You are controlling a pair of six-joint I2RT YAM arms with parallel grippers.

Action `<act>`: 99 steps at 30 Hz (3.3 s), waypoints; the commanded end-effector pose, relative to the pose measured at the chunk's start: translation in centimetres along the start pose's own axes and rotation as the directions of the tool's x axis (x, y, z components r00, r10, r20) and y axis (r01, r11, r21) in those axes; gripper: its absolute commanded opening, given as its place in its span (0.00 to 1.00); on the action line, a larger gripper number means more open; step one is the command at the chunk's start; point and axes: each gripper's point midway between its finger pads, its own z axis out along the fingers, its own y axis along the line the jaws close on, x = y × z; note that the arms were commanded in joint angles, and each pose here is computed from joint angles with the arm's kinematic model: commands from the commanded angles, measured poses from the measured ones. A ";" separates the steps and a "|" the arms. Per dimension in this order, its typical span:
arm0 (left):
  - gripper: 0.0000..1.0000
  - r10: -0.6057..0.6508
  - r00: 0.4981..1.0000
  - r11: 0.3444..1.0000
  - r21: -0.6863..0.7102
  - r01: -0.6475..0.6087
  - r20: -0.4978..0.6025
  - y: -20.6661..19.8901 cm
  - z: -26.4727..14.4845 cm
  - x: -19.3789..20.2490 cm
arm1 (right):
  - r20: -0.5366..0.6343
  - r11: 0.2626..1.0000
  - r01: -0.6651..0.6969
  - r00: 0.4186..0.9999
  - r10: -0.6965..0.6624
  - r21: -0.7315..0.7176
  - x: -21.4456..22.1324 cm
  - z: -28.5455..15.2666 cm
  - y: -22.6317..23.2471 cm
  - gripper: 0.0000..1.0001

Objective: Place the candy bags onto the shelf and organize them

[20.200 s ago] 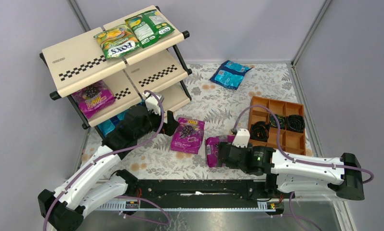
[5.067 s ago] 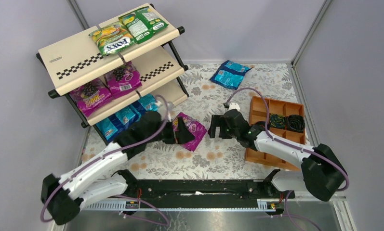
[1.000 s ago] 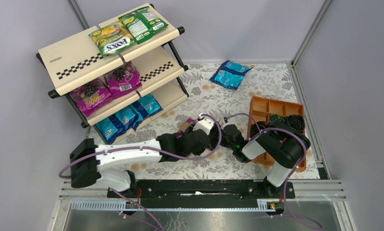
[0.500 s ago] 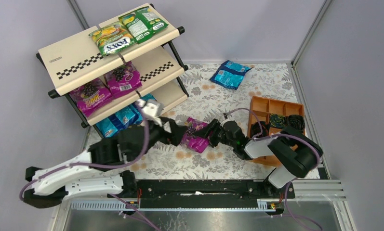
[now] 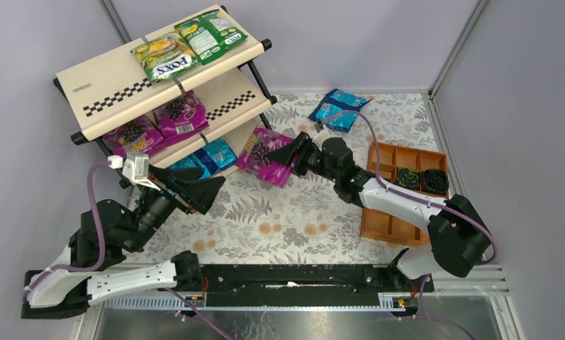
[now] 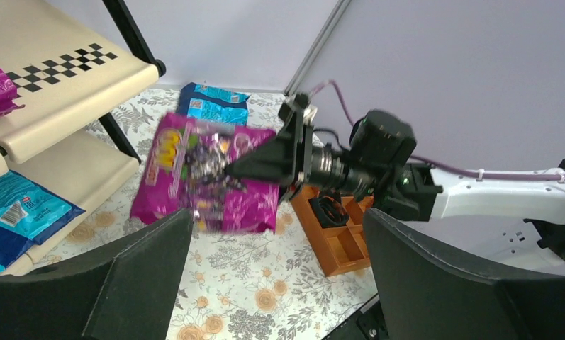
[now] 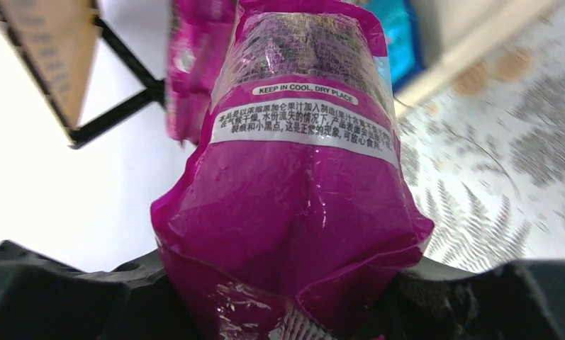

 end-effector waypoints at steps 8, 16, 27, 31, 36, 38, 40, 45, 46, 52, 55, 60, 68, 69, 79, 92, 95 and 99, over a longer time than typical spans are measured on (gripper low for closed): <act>0.99 -0.019 0.999 0.999 0.025 0.020 -0.030 0.2 -1.4 -0.2 | 0.188 0.941 0.098 0.981 -0.038 -0.323 -7.1 2.2 15.6 0.56; 0.99 -0.030 0.999 0.999 0.042 0.032 -0.039 0.1 -1.9 -0.2 | 0.274 0.949 0.098 0.962 -0.012 -0.301 -10.2 6.3 16.3 0.55; 0.99 -0.076 0.997 0.996 0.043 0.077 -0.020 0.9 -3.0 -0.3 | 0.360 0.968 0.123 0.932 -0.038 -0.218 -13.2 12.8 15.2 0.54; 0.99 -0.096 0.995 0.994 0.049 0.097 -0.014 1.1 -3.4 -0.4 | 0.361 0.975 0.110 0.932 -0.034 -0.192 -13.6 15.3 14.3 0.55; 0.99 -0.110 0.994 0.992 0.057 0.111 -0.015 1.0 -3.7 -0.6 | 0.337 0.978 0.108 0.941 -0.042 -0.180 -13.5 18.1 13.9 0.56; 0.99 -0.114 0.993 0.991 0.060 0.115 -0.021 0.9 -3.7 -0.5 | 0.337 0.979 0.103 0.941 -0.037 -0.179 -13.5 18.9 13.8 0.56; 0.99 -0.117 0.993 0.991 0.063 0.119 -0.029 0.8 -3.6 -0.3 | 0.336 0.980 0.097 0.941 -0.035 -0.172 -13.5 19.5 13.4 0.57; 0.99 -0.123 0.992 0.990 0.062 0.125 -0.043 0.7 -3.4 0.2 | 0.312 0.983 0.094 0.949 -0.039 -0.161 -11.8 21.1 13.2 0.57; 0.99 -0.123 0.991 0.990 0.062 0.125 -0.047 0.6 -3.3 0.3 | 0.304 0.983 0.099 0.952 -0.047 -0.157 -11.3 21.3 13.3 0.58; 0.99 -0.131 0.989 0.989 0.060 0.135 -0.068 0.3 -3.0 1.0 | 0.331 0.990 0.124 0.939 -0.095 -0.068 -11.9 20.3 12.2 0.70; 0.99 -0.126 0.989 0.990 0.061 0.131 -0.079 0.2 -2.8 1.3 | 0.349 0.990 0.141 0.928 -0.128 -0.012 -12.4 18.9 11.8 0.81; 0.99 -0.098 0.990 0.993 0.050 0.103 -0.102 -0.1 -2.1 1.9 | 0.332 0.981 0.176 0.923 -0.194 0.084 -12.7 17.2 11.2 0.92; 0.99 -0.080 0.991 0.996 0.029 0.084 -0.109 -0.2 -1.5 2.1 | 0.302 0.971 0.211 0.923 -0.237 0.115 -12.2 14.1 11.1 1.00; 0.99 -0.079 0.991 0.996 0.029 0.083 -0.109 -0.2 -1.5 2.1 | 0.292 0.970 0.215 0.926 -0.239 0.114 -12.0 13.8 11.1 1.00; 0.99 -0.074 0.990 0.997 0.029 0.078 -0.120 -0.5 -1.0 2.4 | 0.246 0.966 0.241 0.935 -0.257 0.092 -10.7 11.6 11.5 1.00; 0.99 -0.068 0.988 0.997 0.039 0.074 -0.140 -1.1 -0.3 3.2 | 0.237 0.961 0.274 0.932 -0.274 0.034 -10.2 12.2 12.0 0.65; 0.98 -0.072 0.987 0.996 0.040 0.078 -0.142 -1.1 -0.3 3.3 | 0.226 0.964 0.266 0.938 -0.265 0.025 -10.1 13.1 12.0 0.65; 0.98 -0.074 0.987 0.996 0.039 0.081 -0.140 -1.0 -0.4 3.3 | 0.211 0.965 0.263 0.944 -0.254 -0.014 -9.9 14.3 12.9 0.63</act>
